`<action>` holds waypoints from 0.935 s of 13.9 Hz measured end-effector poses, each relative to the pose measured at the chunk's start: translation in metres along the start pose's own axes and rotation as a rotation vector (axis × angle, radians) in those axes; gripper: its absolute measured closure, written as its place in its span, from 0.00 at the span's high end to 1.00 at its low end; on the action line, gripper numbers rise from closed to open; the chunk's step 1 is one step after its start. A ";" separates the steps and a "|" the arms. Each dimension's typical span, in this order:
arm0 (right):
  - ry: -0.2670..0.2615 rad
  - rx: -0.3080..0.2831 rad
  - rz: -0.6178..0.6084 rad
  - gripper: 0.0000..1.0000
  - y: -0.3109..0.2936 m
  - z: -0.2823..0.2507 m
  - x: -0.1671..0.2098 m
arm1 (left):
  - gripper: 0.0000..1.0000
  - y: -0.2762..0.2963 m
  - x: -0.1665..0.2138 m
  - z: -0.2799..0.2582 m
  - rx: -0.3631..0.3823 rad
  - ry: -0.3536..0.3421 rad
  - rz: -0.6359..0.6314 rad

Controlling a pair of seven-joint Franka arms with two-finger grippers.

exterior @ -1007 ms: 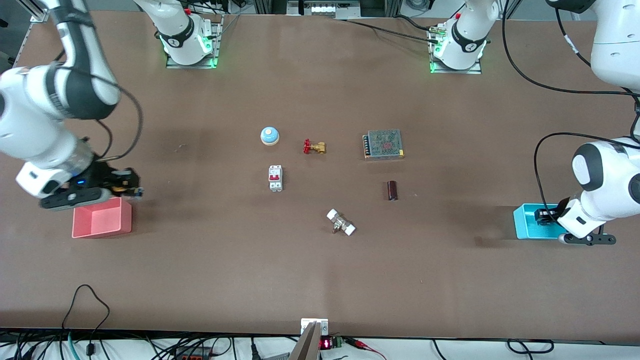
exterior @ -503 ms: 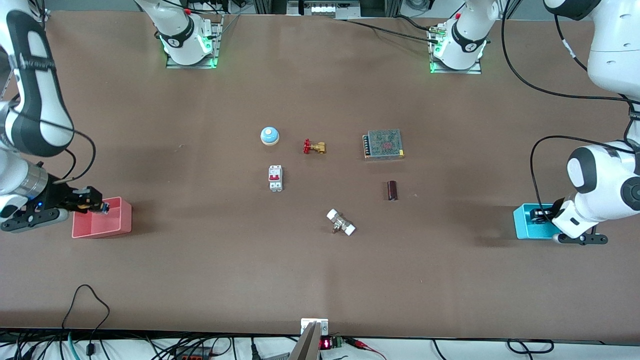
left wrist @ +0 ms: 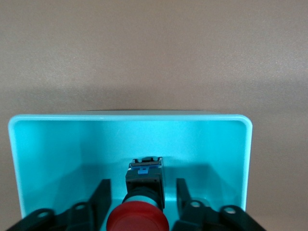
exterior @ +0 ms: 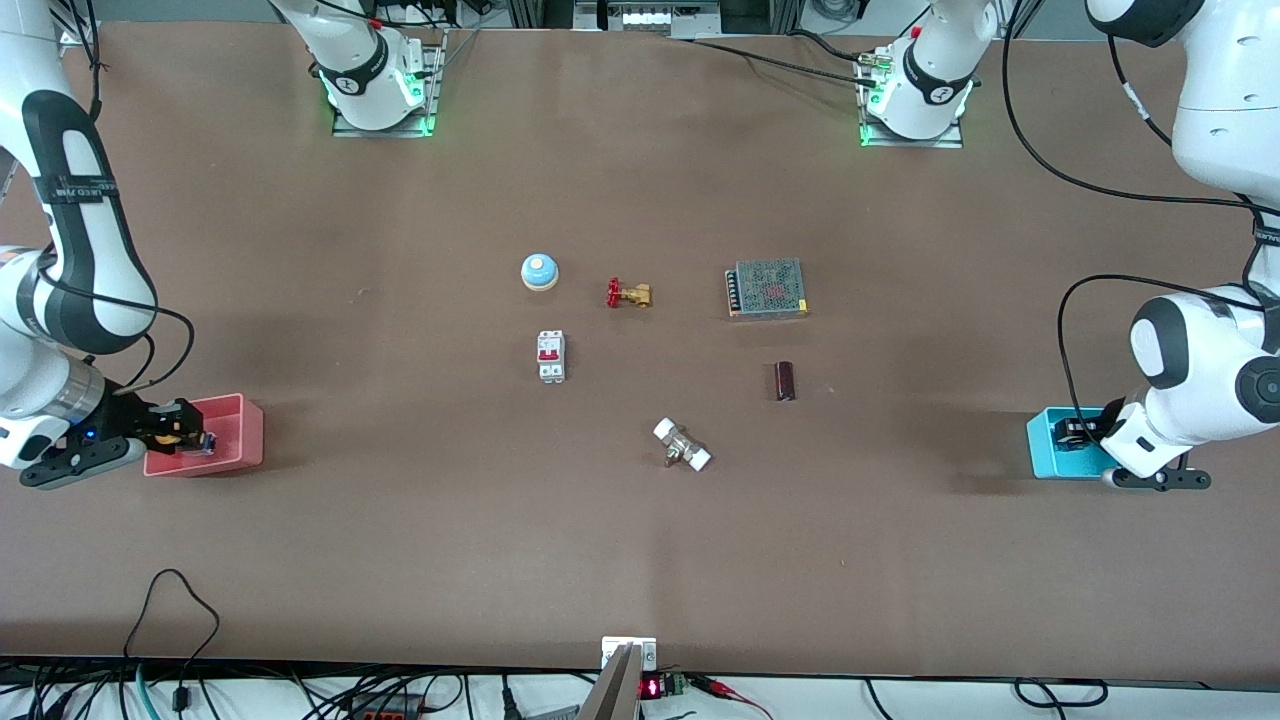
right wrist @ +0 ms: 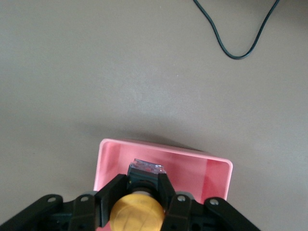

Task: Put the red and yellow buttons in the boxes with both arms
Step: 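Lower the yellow button into the pink box while the left gripper lowers red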

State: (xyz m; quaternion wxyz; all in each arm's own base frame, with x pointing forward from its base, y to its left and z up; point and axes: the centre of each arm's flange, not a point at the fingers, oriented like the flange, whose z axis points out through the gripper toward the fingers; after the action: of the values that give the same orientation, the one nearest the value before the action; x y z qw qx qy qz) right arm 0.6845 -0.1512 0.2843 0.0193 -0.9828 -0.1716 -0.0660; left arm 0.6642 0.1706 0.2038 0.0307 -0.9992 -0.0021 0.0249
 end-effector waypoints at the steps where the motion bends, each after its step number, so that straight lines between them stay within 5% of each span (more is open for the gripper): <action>1: 0.001 -0.003 -0.004 0.35 0.002 0.006 -0.001 | 0.79 0.000 0.001 -0.001 0.000 0.002 0.000; 3: -0.014 -0.015 -0.022 0.35 0.003 0.014 -0.003 | 0.94 -0.001 0.003 -0.004 0.002 0.009 -0.001; 13: -0.078 0.016 -0.070 0.35 0.005 0.056 -0.022 | 0.98 0.017 -0.003 -0.134 0.006 -0.005 0.023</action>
State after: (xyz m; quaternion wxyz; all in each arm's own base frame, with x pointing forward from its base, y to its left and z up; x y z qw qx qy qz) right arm 0.6730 -0.1596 0.2260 0.0179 -0.9778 -0.2072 -0.0270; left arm 0.6679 0.1454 0.3368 0.0336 -0.9990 0.0096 0.0277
